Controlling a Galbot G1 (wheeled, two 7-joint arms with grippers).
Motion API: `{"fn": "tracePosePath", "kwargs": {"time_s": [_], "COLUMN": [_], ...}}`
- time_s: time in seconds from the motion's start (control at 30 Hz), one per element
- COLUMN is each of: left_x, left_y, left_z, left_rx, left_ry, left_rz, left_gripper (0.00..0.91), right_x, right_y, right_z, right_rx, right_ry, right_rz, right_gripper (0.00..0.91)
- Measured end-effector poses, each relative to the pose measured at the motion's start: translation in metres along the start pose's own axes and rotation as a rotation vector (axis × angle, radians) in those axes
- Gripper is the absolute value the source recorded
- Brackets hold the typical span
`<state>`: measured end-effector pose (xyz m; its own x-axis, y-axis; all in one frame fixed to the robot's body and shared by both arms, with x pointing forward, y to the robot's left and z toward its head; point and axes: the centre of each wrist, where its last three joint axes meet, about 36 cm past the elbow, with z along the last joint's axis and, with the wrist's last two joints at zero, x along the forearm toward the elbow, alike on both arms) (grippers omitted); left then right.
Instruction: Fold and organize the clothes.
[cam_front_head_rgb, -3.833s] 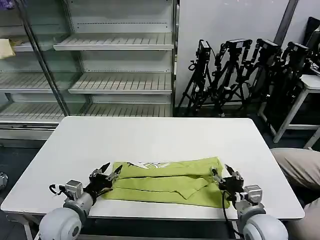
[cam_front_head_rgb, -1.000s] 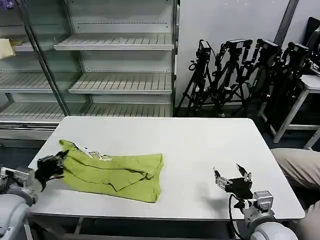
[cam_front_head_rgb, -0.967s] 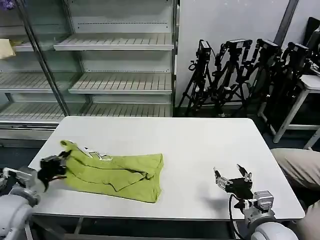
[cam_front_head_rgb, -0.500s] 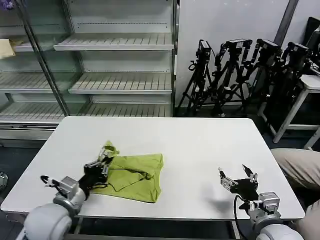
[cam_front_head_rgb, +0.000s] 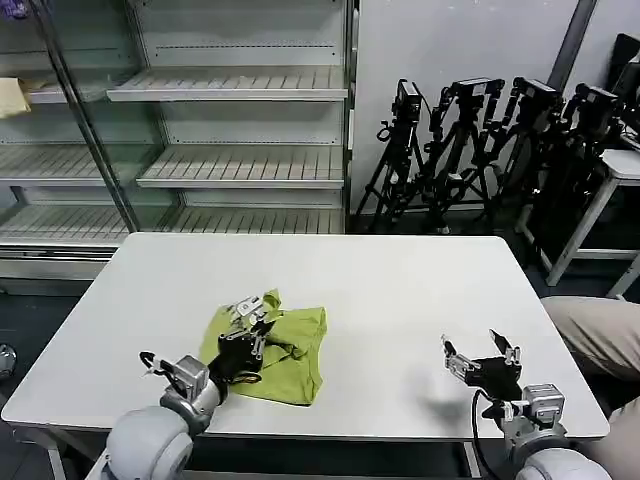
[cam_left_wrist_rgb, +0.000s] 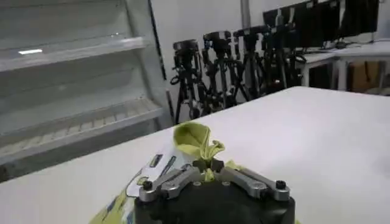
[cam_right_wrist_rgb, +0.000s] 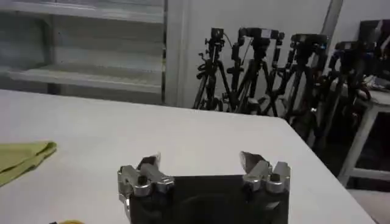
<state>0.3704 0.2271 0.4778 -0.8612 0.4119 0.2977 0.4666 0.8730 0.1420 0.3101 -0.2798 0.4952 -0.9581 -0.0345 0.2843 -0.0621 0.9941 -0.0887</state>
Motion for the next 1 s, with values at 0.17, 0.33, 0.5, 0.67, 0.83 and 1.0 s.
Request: {"fn": "tracePosePath", "kwargs": {"time_s": [0.17,0.33,0.5,0.67,0.83,1.0], "left_x": [-0.008,-0.015,-0.017,-0.018,-0.015,-0.009], "left_y": [-0.005,-0.006,-0.014,-0.02,-0.023,-0.015], "left_z": [0.002,0.004,0.005,-0.004,-0.013,-0.016], "left_rx": [0.013,0.022,0.046,0.084,0.129,0.14], "left_ry": [0.015,0.025,0.026,-0.018,-0.069,-0.108], "left_rz": [0.01,0.007,0.018,0.034,0.042,0.012], "left_gripper": [0.01,0.907,0.907,0.907,0.907,0.907], "right_x": [0.0,0.001,0.001,0.001,0.001,0.003], "right_y": [0.0,-0.001,-0.001,0.0,0.001,0.0], "right_z": [0.0,0.0,0.0,0.0,0.001,0.0], "right_rx": [0.002,0.004,0.002,-0.002,-0.001,0.004], "right_ry": [0.0,0.002,0.002,0.001,0.003,-0.004], "right_rz": [-0.001,-0.001,0.0,-0.002,-0.006,-0.005], "right_gripper": [0.907,0.907,0.907,0.907,0.907,0.907]}}
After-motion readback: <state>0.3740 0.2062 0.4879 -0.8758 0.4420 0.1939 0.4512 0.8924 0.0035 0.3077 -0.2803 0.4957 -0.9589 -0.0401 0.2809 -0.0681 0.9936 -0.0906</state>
